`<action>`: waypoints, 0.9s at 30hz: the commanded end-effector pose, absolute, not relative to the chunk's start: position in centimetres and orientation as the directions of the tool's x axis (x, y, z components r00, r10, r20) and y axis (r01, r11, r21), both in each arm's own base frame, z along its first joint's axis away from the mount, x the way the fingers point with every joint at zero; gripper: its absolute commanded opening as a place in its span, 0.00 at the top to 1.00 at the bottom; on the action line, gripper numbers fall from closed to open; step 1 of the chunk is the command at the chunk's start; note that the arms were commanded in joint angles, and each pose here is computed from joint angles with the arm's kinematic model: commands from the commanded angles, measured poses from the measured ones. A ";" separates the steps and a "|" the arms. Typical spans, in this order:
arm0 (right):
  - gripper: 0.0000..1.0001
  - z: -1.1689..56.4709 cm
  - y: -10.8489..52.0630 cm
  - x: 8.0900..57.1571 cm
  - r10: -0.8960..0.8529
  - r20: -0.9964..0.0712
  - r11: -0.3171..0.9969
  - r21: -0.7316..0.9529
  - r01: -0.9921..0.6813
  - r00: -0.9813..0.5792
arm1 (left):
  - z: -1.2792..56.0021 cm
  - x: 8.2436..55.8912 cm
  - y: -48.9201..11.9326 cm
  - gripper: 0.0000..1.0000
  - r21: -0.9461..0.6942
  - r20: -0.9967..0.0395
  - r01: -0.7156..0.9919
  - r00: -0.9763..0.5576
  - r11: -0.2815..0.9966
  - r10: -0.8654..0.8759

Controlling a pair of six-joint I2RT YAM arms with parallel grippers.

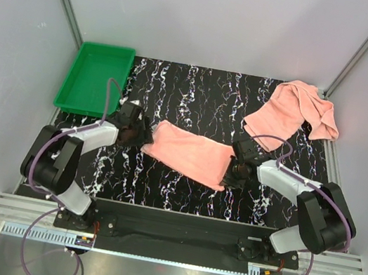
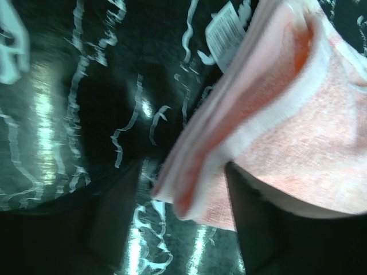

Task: Roll the towels
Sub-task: Fold the towel

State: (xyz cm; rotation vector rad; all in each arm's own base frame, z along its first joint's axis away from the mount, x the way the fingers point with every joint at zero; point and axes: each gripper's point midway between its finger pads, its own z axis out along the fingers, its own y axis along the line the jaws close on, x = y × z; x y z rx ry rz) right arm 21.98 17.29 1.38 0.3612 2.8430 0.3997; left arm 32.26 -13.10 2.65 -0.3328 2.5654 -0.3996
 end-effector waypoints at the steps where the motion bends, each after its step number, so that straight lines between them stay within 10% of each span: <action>1: 0.84 -0.8 15.0 19.6 0.262 -0.154 0.956 0.180 0.233 -0.953 | 5.6 33.7 -10.9 0.25 -0.263 -0.571 -0.202 -0.755 0.943 -0.321; 5: 0.40 -0.3 14.6 19.2 0.285 -0.162 0.949 0.183 0.255 -0.945 | 9.3 34.0 -10.9 0.23 -0.237 -0.643 -0.198 -0.701 0.951 -0.307; 12: 0.28 3.6 13.3 19.9 0.309 -0.256 0.948 0.164 0.274 -0.916 | 13.9 37.5 -13.1 0.23 -0.280 -0.698 -0.106 -0.660 0.954 -0.278; 17: 0.38 8.8 13.8 21.7 0.341 -0.372 0.931 0.261 0.255 -0.863 | 14.2 40.1 -15.4 0.25 -0.291 -0.706 -0.001 -0.675 0.957 -0.215; 23: 0.82 12.0 19.6 23.9 0.334 -0.393 0.845 0.527 0.088 -0.857 | 11.1 41.4 -17.6 0.27 -0.310 -0.637 0.052 -0.753 0.949 -0.167; 27: 0.92 8.7 21.7 24.5 0.308 -0.314 0.829 0.551 0.092 -0.898 | 9.7 41.2 -18.7 0.27 -0.345 -0.608 0.081 -0.779 0.935 -0.156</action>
